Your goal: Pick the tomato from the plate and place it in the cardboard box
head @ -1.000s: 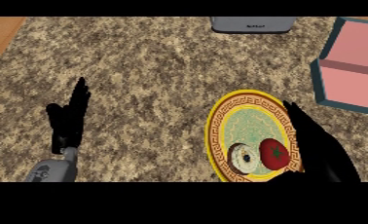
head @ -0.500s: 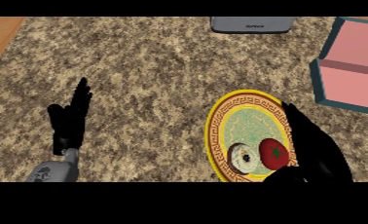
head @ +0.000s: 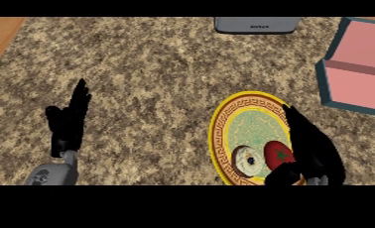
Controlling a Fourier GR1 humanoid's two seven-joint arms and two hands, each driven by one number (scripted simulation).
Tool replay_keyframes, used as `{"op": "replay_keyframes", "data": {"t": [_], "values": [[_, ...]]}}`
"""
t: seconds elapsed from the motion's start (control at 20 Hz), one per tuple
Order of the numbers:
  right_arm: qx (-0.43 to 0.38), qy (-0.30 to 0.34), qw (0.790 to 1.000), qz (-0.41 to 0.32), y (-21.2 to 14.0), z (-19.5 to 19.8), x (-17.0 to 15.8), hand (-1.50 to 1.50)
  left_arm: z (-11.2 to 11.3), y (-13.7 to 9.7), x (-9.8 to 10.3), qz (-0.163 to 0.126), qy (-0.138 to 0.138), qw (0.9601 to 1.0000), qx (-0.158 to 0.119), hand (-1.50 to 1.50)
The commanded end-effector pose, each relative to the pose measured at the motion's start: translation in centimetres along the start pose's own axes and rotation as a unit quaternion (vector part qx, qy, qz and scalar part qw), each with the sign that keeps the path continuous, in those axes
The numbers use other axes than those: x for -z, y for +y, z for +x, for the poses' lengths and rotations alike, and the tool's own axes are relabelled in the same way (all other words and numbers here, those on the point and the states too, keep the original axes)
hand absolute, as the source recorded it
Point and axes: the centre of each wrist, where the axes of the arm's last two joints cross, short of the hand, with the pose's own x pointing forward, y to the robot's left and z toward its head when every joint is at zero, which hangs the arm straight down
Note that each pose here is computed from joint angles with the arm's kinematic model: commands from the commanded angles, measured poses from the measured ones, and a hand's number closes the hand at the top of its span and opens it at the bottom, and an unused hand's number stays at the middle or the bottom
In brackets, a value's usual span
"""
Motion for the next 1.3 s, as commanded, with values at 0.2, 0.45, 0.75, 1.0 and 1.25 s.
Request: {"op": "replay_keyframes", "data": {"t": [0.2,0.45,0.75,1.0,1.25], "values": [[-0.012,0.07,0.997,0.013,0.8,-0.2,0.8,-1.5,-0.8,0.4,0.1,-0.003,-0.002,1.0,-0.004,0.0],[-0.011,0.066,0.998,0.012,2.5,1.6,0.8,-1.5,-1.1,0.7,0.2,-0.006,0.002,0.9999,-0.008,0.0],[-0.016,0.03,0.999,0.014,3.3,0.7,2.9,1.5,-0.1,-0.6,-0.1,0.0,0.006,1.0,0.004,0.0],[-0.032,0.003,0.998,-0.05,2.8,-0.1,2.7,1.5,0.4,-1.3,-0.1,-0.004,-0.003,1.0,-0.003,0.0],[-0.084,-0.106,0.991,-0.012,3.4,-3.8,0.5,1.5,0.0,0.8,-1.0,0.01,-0.006,0.9999,0.003,0.0]]}}
